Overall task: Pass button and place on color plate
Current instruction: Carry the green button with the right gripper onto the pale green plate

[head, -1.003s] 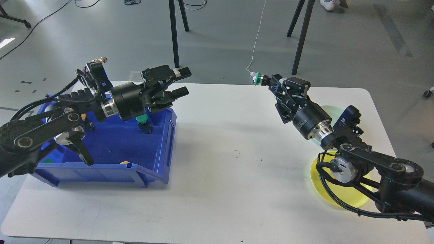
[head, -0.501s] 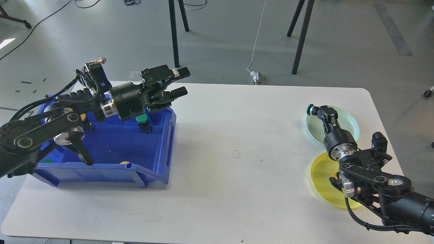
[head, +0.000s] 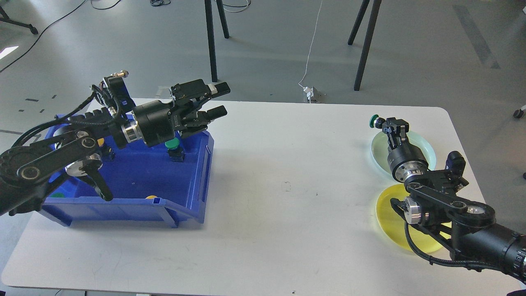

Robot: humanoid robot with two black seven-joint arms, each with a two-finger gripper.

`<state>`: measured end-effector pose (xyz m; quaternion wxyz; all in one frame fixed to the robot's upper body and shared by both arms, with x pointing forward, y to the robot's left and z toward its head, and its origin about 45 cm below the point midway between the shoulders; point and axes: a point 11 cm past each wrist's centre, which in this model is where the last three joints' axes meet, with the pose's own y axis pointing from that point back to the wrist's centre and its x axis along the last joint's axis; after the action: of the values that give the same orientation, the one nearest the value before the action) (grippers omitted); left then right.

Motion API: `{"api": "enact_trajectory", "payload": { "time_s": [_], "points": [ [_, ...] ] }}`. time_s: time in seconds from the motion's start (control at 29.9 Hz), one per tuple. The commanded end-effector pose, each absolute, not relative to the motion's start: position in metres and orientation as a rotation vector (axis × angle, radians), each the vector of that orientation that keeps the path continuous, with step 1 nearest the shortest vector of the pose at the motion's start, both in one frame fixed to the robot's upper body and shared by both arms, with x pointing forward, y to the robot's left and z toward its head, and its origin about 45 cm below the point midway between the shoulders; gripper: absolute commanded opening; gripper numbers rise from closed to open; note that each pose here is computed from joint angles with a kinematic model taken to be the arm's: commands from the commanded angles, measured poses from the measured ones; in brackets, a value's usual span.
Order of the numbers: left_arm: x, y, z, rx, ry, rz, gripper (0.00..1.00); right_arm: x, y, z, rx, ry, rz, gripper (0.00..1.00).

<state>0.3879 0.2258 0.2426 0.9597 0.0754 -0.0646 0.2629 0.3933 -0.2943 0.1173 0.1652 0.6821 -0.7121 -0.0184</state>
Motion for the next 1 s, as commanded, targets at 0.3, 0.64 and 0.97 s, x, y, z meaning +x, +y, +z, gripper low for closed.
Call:
{"api": "enact_trajectory", "payload": {
  "time_s": [0.3, 0.64, 0.97],
  "points": [
    [0.388, 0.226, 0.243, 0.152, -0.131, 0.535, 0.82, 0.376, -0.35, 0.12, 1.84, -1.891, 0.071, 0.01],
    [0.388, 0.225, 0.243, 0.151, -0.13, 0.534, 0.82, 0.365, -0.356, 0.108, 1.812, -1.847, 0.062, 0.03],
    [0.388, 0.225, 0.243, 0.151, -0.13, 0.534, 0.82, 0.36, -0.352, 0.1, 1.812, -1.842, 0.041, 0.17]
  ]
}}
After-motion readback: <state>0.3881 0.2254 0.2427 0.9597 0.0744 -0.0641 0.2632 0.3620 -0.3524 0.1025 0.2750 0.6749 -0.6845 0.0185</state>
